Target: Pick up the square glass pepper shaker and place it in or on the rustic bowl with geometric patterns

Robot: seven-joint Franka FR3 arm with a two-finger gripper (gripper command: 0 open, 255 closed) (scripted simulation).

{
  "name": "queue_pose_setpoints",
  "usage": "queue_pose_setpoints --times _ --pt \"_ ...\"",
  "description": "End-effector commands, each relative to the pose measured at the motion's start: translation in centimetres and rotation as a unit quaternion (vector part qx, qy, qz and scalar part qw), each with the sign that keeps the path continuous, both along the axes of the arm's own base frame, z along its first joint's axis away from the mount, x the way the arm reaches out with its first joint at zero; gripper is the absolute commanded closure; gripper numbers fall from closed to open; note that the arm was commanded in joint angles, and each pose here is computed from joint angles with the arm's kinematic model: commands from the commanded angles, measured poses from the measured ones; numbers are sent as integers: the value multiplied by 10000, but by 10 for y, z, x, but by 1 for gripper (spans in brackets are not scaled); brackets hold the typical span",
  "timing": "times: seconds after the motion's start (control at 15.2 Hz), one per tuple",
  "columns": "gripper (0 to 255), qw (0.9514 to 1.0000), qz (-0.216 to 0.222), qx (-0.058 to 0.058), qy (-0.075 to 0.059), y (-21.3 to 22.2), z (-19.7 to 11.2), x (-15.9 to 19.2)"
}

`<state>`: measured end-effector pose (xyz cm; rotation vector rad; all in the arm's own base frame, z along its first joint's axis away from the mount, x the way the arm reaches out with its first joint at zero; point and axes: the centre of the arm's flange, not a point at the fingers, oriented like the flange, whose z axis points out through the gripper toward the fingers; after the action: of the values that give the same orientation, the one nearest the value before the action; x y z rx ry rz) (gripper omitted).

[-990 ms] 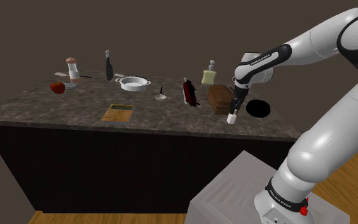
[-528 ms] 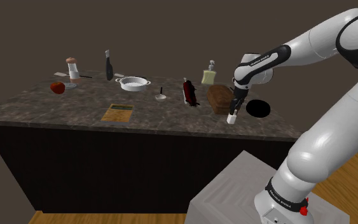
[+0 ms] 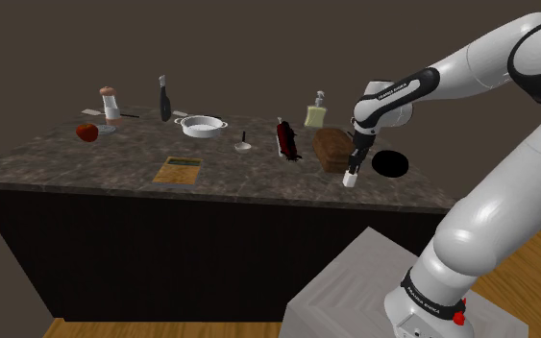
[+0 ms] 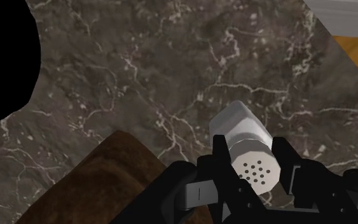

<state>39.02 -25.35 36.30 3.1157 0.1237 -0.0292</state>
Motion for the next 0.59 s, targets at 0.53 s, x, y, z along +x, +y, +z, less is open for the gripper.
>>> queue_pose_setpoints --times 0.53 --pt "255 10000 -1 0 1 0 32 0"
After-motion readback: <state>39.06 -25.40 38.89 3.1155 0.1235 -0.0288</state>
